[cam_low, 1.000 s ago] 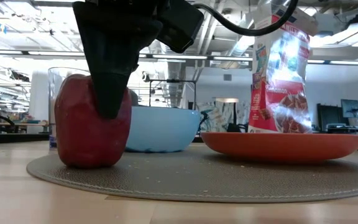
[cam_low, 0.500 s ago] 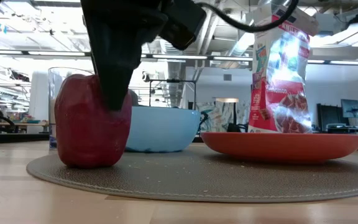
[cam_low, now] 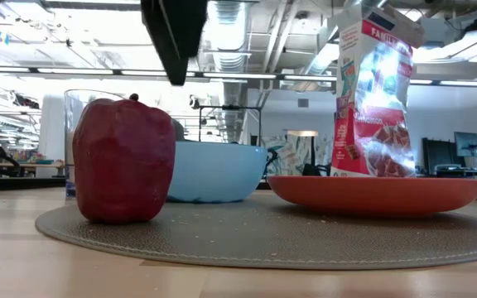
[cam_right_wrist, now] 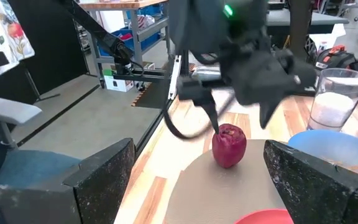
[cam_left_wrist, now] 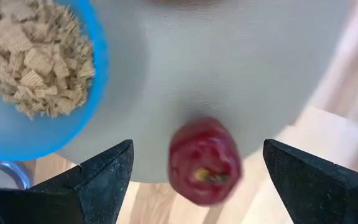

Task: Arrange a breakfast setting
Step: Put the blue spoon on the gray placemat to the left of the blue bowl

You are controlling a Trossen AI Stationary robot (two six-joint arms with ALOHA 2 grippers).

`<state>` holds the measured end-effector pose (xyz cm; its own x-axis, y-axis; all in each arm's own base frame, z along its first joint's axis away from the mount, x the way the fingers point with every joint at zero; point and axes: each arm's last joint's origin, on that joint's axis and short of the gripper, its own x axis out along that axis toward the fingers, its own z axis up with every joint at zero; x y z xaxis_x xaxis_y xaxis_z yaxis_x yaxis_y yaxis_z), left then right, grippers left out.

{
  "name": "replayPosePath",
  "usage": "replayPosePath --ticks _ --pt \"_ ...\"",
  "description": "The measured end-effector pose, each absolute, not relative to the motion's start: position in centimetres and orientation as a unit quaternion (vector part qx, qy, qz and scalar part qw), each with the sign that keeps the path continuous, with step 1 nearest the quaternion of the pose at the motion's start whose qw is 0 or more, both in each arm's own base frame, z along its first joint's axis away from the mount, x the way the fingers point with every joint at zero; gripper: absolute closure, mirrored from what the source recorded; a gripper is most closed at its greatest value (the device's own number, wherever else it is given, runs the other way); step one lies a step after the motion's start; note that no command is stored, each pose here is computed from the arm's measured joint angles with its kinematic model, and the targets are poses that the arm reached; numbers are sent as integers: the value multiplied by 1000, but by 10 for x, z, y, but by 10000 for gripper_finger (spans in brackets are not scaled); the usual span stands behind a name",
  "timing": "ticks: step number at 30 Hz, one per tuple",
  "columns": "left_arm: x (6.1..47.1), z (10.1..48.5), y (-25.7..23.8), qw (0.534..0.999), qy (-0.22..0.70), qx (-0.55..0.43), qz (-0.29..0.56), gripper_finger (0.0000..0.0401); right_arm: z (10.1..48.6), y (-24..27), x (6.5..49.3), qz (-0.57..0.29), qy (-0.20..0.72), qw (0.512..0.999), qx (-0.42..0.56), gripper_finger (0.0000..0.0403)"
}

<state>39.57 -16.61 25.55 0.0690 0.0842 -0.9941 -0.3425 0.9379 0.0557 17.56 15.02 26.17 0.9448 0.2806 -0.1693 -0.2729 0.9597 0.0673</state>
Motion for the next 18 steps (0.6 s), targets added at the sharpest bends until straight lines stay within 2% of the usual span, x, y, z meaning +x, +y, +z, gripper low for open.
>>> replayPosePath --ticks 10,18 --pt "363 283 -225 793 597 25 117 58 262 150 176 140 91 986 32 17" --pt "321 294 -287 867 472 94 129 58 263 151 175 143 83 986 35 17"
